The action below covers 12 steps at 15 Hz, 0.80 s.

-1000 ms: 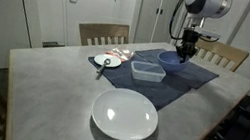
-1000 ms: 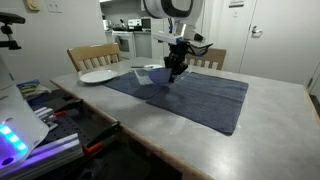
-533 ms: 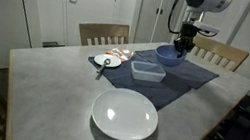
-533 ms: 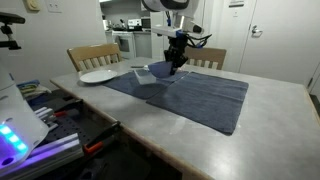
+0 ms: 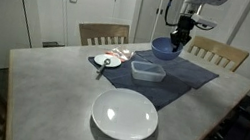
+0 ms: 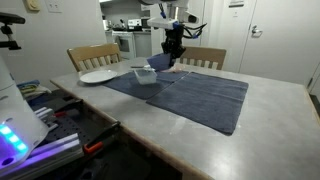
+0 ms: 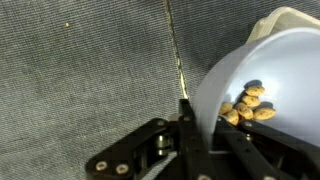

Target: Pour the things in the bowl in the lunch box

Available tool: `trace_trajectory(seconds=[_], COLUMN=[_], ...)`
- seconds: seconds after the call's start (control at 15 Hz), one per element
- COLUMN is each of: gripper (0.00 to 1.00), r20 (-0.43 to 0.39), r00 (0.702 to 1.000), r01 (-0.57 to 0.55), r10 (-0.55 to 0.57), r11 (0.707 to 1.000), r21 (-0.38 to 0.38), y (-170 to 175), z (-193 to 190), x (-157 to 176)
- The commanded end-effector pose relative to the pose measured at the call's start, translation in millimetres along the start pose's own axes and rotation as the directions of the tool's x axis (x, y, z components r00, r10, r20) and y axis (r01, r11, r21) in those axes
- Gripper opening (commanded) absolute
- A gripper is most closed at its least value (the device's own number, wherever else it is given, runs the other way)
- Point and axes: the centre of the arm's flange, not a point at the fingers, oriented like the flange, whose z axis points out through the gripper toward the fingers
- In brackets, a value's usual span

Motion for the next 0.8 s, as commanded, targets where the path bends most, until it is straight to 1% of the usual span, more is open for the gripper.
trace_trajectory(seconds=[0.0,0.27,0.47,0.73], gripper=[0.02,0.02,0.02,0.02], r20=[-0.055,-0.101,-0.154,-0.193], r00=[0.997,0.990,0.977,0.960], r01=[0.048,0.098,0.136,0.180], r10=[-0.049,-0.103,-0.150,-0.203], r11=[0.999,0.994,0.986,0.975], r21=[-0.026,-0.057,-0.097,-0.130], y=[-17.2,-32.8,-41.0,-50.1], z=[-11.6,-19.6,-24.2,-23.8], x=[-14.3,-21.7,-35.9,-54.2])
